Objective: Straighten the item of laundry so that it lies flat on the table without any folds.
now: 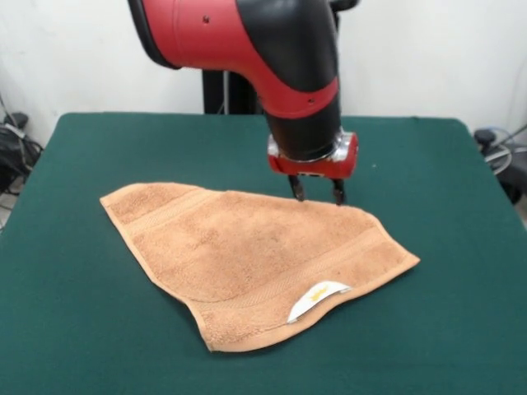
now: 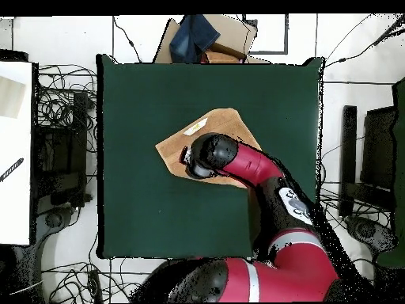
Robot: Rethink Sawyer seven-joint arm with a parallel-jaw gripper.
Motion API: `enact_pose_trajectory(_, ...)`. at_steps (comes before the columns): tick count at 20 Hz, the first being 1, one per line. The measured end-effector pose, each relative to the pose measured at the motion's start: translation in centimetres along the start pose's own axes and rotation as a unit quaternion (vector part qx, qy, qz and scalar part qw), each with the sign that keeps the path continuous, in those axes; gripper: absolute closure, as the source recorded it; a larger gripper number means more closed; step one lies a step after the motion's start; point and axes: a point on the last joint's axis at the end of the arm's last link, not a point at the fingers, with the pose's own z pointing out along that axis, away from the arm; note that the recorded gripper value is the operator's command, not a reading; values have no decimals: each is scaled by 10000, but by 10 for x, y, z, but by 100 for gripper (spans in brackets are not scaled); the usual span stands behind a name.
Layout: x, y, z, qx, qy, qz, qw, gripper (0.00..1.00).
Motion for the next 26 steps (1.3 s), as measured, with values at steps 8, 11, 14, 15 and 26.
enact_pose_trajectory(8,-10,-4,14,-21,19,35,10000,0)
enact_pose_trajectory(11,-15,-2,12,-17,-44,10,10000,0)
enact_pose_trajectory(14,-26,-1,6,-21,-132,-2,9999,0)
enact_pose_trajectory(15,-29,-1,4,-25,-145,-4,9999,0)
enact_pose_trajectory(26,-62,2,-40,-109,158,-58,9998,0)
